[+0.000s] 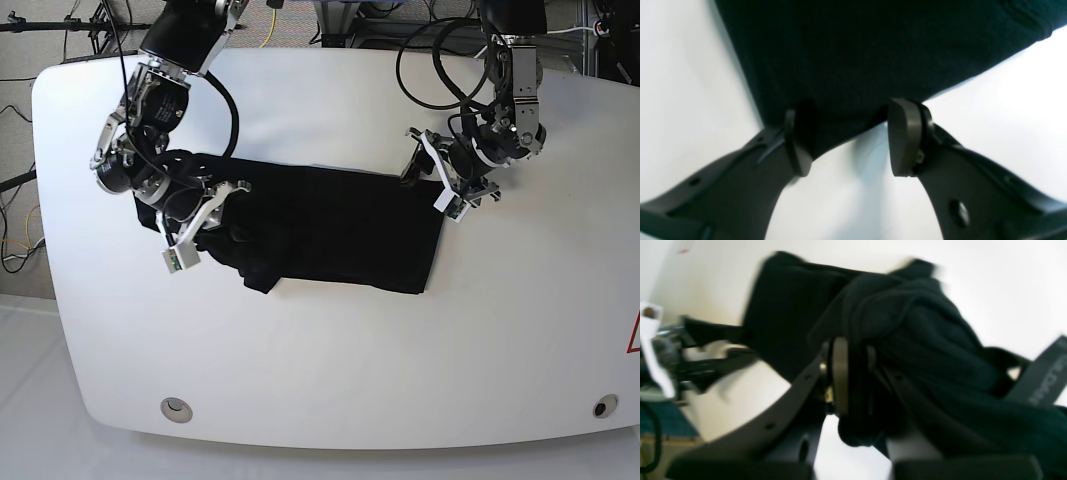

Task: Fold the T-shirt properly
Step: 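Lift the shirt end with the right gripper and carry it toward the left gripper, then fold the held end over onto the shirt beside the left gripper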

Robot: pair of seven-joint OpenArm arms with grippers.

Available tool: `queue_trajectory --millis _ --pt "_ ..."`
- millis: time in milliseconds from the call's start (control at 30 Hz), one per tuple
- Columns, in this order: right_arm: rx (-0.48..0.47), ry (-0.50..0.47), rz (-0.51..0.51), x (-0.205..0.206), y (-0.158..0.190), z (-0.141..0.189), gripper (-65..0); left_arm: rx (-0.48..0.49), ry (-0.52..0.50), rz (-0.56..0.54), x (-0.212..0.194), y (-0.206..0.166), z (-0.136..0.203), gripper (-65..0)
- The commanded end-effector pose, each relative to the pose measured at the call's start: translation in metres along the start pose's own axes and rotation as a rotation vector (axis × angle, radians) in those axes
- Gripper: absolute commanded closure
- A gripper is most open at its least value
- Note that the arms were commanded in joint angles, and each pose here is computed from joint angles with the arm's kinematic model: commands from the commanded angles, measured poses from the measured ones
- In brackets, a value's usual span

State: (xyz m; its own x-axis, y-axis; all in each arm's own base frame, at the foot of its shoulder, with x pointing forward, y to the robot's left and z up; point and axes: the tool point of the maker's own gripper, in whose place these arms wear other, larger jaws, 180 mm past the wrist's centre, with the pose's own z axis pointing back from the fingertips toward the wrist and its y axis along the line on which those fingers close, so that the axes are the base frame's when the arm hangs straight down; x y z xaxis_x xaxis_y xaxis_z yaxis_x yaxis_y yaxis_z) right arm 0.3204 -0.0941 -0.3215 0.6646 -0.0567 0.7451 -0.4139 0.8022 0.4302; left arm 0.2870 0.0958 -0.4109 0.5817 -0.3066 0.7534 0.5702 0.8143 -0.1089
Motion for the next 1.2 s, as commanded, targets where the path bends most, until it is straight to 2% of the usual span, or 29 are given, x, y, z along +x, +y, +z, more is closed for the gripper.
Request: queue_trajectory --millis 0,400,867,1167 --pt "0.035 -0.062 0.040 0.021 0.010 -0.001 0.0 0.012 -0.013 -0.015 0.007 0.004 0.003 -32.1" --pt "0.112 -0.027 0.090 0.019 0.040 -0.020 0.0 0.010 -0.027 -0.016 0.010 0.004 0.003 -32.0" --pt "0.175 -0.055 0.054 0.020 0.068 -0.036 0.0 0.008 -0.015 -0.020 0.008 0.003 0.003 -32.1" --pt "0.231 -0.044 0.084 0.019 0.091 -0.044 0.0 0.008 -0.014 -0.020 0.007 0.004 0.002 -32.0"
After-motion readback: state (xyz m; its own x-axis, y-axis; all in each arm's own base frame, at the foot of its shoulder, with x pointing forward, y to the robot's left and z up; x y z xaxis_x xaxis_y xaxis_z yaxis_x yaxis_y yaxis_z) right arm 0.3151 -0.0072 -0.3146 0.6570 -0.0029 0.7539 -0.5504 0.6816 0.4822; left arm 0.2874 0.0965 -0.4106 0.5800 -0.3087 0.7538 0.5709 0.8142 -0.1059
